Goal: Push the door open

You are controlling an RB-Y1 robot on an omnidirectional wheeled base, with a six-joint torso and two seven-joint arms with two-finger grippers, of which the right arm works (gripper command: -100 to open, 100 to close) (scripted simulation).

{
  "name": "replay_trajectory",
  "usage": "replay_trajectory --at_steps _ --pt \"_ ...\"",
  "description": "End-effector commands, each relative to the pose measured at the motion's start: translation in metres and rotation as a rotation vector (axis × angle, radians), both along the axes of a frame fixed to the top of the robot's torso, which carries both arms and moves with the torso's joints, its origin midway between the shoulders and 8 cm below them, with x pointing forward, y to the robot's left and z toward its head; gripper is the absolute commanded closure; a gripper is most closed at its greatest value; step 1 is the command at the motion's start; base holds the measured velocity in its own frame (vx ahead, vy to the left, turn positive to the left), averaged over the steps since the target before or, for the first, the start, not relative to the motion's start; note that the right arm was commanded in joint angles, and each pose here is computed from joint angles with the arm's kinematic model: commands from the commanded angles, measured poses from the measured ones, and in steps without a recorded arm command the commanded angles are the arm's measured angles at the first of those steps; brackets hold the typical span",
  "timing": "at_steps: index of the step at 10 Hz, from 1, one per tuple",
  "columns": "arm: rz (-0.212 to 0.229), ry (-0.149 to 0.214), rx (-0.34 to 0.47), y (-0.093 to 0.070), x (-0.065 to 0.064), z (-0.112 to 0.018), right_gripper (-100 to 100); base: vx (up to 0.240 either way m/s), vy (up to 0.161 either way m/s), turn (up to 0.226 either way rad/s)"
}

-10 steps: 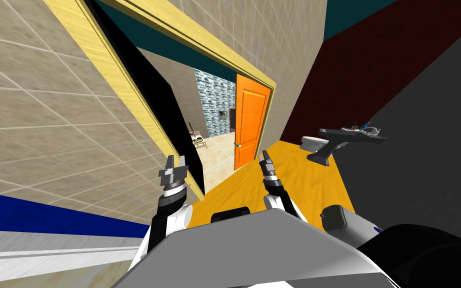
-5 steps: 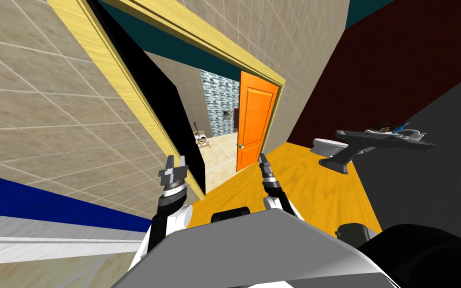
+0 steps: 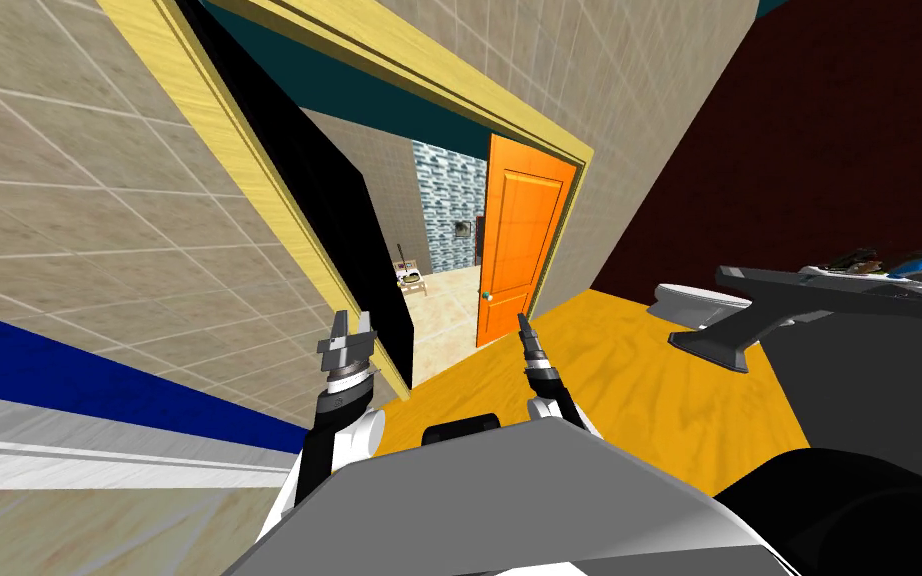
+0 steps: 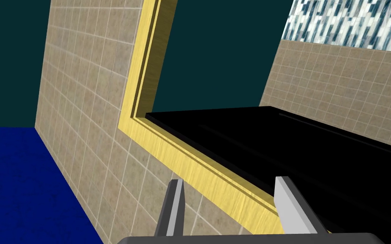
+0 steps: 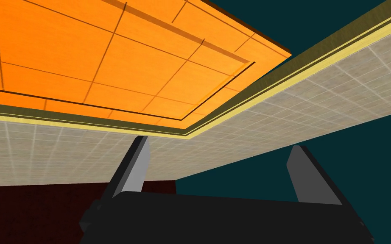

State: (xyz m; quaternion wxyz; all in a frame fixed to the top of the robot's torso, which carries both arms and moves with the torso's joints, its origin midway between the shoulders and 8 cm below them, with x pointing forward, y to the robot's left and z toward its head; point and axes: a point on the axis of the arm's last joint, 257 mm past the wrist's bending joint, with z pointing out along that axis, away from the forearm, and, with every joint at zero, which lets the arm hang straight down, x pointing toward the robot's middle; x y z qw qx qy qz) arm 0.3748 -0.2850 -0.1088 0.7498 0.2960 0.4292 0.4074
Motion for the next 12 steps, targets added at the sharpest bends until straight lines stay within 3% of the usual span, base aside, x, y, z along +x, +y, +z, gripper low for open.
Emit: replay_trajectory --at_steps 1,2,3,11,12 --pt "-0.024 0.023 -0.038 -0.001 0.001 -0.013 -100 0.081 -0.089 0.138" --pt "-0.038 0.038 -0.059 -0.003 0.001 -0.021 -100 0.079 -0.091 0.164" --pt "-0.041 0.039 -0.064 -0.003 0.001 -0.021 -100 0.046 -0.061 0.071" --pt "-0.156 0.165 -0.258 -0.017 -0.003 -0.086 -100 0.062 -0.093 0.157" --pt "-0.158 0.166 -0.263 -0.017 -0.003 -0.086 -100 0.040 -0.079 0.091"
